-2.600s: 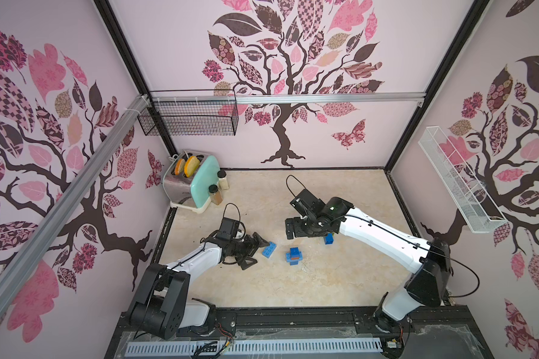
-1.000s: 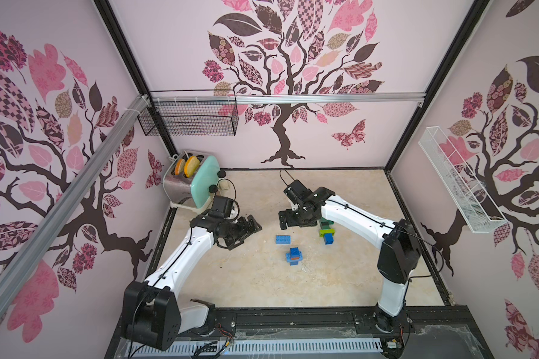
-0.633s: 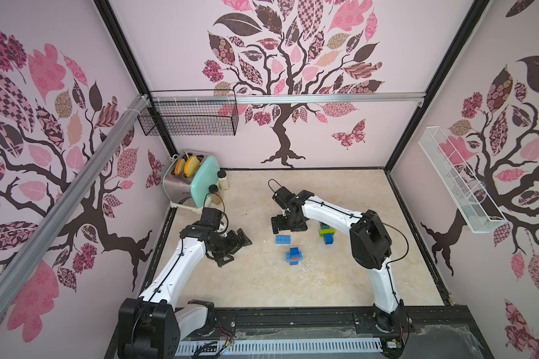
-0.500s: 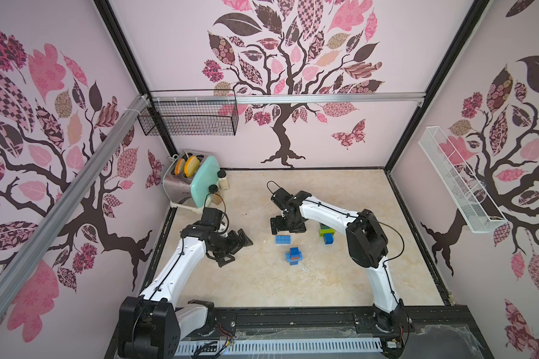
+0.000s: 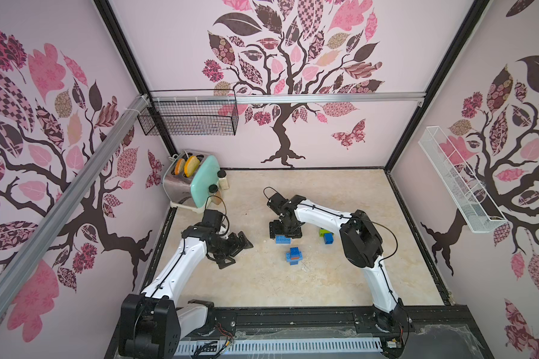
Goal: Assemble the letter f with lego
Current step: Pick up the lego brick from the center of the board.
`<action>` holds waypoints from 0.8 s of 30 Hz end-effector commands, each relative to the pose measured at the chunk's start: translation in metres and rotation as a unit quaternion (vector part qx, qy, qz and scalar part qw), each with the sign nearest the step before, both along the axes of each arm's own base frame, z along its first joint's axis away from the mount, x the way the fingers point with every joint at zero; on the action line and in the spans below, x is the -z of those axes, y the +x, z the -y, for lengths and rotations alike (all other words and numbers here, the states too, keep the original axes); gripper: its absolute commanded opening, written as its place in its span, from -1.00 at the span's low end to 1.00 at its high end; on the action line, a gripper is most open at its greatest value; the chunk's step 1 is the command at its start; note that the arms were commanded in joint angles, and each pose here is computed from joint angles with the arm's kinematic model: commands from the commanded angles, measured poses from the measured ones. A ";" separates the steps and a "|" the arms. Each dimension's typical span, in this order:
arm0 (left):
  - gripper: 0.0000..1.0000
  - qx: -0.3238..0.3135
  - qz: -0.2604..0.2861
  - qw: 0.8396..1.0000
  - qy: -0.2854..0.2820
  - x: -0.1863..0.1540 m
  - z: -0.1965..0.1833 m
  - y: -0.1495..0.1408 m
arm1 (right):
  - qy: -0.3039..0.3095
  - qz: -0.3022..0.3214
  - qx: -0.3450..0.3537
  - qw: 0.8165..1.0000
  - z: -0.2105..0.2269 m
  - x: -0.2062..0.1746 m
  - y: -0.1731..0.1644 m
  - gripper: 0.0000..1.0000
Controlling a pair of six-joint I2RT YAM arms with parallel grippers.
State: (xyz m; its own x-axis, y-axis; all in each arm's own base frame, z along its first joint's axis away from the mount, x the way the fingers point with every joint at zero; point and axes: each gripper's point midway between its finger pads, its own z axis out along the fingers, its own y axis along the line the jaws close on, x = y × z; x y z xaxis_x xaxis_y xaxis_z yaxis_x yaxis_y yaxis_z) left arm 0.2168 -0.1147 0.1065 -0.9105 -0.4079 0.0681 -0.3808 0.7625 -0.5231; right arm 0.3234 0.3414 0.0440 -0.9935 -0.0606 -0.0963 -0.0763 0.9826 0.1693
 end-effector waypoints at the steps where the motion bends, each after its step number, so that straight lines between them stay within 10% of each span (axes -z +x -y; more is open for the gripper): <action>1: 0.92 0.002 0.000 1.000 -0.001 0.001 0.000 -0.004 | -0.021 0.000 0.014 1.000 0.002 0.011 0.001 0.74; 24: 0.89 0.009 -0.005 1.000 0.003 0.004 0.002 -0.008 | -0.044 -0.006 0.051 0.998 0.005 0.019 -0.005 0.65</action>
